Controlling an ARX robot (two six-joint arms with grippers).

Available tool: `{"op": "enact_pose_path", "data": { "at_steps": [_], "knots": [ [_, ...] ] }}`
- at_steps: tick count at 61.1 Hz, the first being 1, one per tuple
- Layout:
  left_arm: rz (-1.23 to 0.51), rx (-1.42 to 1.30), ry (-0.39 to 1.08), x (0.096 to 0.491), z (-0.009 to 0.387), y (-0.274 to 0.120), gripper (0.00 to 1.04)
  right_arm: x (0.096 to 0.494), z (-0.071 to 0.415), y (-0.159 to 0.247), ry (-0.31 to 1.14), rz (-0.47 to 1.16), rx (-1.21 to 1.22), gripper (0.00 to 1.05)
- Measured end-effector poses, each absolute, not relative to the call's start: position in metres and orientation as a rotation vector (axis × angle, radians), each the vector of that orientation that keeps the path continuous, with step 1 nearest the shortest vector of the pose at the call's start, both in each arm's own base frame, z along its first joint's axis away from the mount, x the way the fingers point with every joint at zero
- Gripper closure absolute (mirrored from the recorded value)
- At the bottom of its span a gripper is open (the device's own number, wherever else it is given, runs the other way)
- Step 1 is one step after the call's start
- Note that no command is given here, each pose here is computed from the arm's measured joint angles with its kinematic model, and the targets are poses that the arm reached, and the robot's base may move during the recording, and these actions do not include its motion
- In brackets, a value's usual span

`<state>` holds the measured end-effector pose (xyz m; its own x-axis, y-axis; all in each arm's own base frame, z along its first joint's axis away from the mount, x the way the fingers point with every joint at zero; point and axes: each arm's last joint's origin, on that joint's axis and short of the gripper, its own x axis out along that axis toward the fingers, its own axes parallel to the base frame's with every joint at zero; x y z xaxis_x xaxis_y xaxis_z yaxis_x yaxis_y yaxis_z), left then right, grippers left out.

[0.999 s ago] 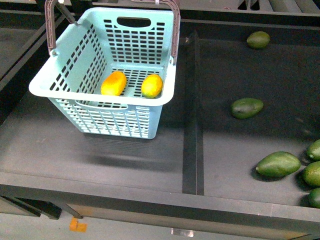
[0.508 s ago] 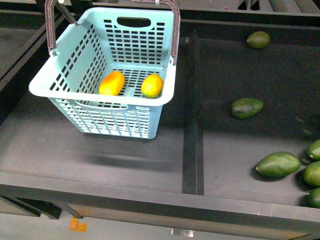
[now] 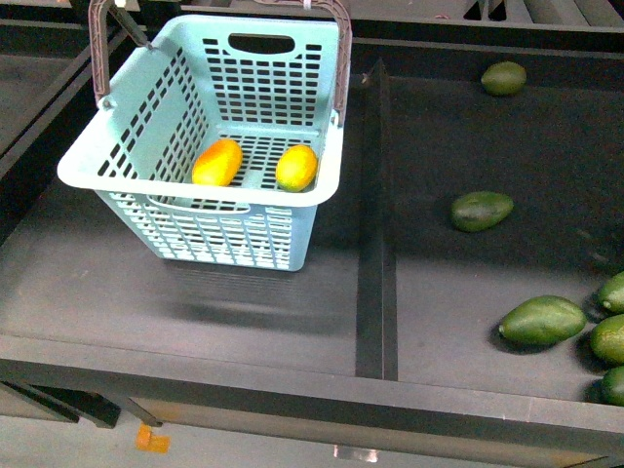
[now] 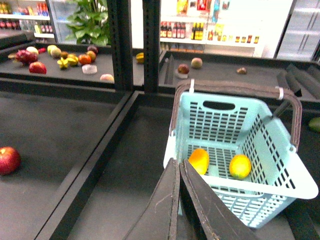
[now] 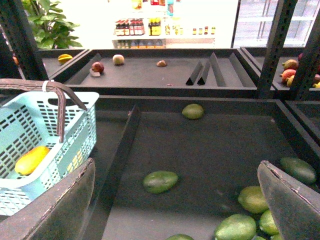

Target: Pick lemon and mango into basket

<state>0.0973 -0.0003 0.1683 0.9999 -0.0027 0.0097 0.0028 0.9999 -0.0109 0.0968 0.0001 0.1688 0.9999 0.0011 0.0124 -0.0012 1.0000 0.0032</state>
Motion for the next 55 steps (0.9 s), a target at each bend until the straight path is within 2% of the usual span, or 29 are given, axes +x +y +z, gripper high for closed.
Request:
{"op": "enact_pose_path", "data": {
  "at_steps": [21, 30, 35, 47, 55],
  "knots": [
    [-0.003, -0.011, -0.010, 0.0972, 0.1683, -0.0003, 1.01, 0.0968, 0.1688, 0.0001, -0.012, 0.001, 0.003, 0.09],
    [-0.003, -0.011, -0.010, 0.0972, 0.1683, -0.0003, 0.72, 0.0968, 0.1688, 0.0001, -0.012, 0.001, 0.003, 0.09],
    [-0.003, -0.011, -0.010, 0.0972, 0.1683, -0.0003, 0.45, 0.0968, 0.1688, 0.0001, -0.012, 0.001, 0.003, 0.09],
    [-0.003, -0.011, -0.010, 0.0972, 0.1683, -0.0003, 0.07, 0.0968, 0.1688, 0.0001, -0.012, 0.001, 0.003, 0.09],
    [-0.003, -0.009, -0.010, 0.0972, 0.1683, -0.0003, 0.07, 0.0968, 0.1688, 0.0001, -0.012, 0.001, 0.003, 0.09]
  ]
}}
